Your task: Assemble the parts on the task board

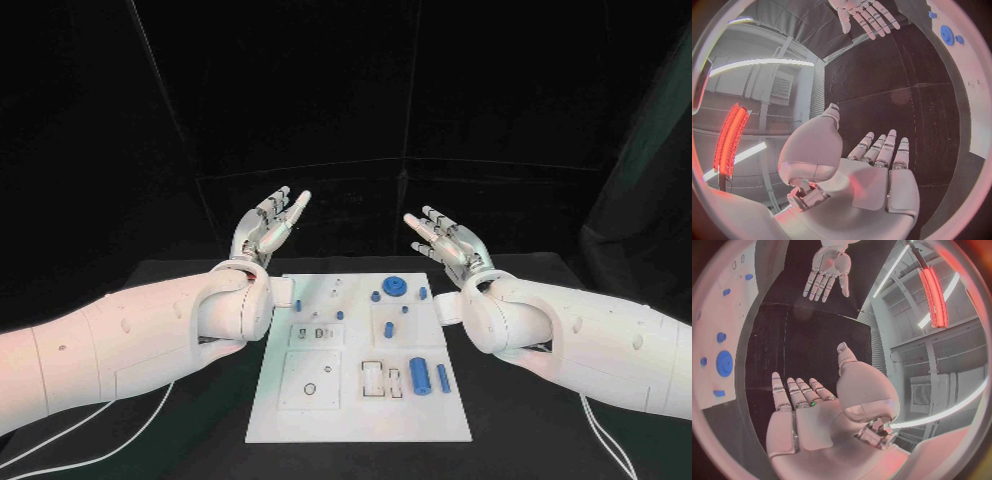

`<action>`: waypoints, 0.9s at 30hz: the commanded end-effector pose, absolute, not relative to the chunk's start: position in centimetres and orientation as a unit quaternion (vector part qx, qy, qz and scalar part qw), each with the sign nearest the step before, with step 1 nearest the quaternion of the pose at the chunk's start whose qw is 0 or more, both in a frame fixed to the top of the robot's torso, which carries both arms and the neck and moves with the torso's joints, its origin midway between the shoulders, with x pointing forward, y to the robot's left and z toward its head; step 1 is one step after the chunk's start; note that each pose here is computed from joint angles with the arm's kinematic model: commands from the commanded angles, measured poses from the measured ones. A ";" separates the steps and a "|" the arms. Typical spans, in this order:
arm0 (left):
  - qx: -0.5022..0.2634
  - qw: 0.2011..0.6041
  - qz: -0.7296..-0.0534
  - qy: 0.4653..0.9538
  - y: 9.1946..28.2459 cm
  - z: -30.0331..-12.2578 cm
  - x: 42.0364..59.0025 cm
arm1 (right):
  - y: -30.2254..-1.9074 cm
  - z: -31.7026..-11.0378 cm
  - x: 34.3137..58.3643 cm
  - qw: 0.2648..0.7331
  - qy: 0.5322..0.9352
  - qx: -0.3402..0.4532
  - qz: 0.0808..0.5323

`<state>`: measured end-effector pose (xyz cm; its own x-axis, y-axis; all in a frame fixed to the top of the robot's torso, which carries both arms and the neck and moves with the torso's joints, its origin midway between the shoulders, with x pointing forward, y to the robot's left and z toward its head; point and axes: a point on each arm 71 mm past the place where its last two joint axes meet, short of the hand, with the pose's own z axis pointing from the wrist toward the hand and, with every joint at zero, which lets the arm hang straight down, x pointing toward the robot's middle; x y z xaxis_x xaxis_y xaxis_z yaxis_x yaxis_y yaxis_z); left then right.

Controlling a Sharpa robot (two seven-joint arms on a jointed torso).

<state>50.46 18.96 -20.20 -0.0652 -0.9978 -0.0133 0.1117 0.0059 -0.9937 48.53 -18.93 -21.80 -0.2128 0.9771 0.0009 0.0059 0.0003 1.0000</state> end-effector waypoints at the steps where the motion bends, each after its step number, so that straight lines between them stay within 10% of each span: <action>1: -0.444 0.505 -0.566 0.477 18.7 -19.8 50.4 | -17.8 -21.7 48.5 0.394 0.600 0.391 0.577; 7: -0.444 0.505 -0.566 0.477 18.7 -19.8 50.4 | -17.7 -21.7 48.7 0.384 0.611 0.377 0.580; 27: -0.437 0.468 -0.581 0.502 21.7 -19.5 48.7 | -20.8 -19.5 50.8 0.554 0.644 0.172 0.498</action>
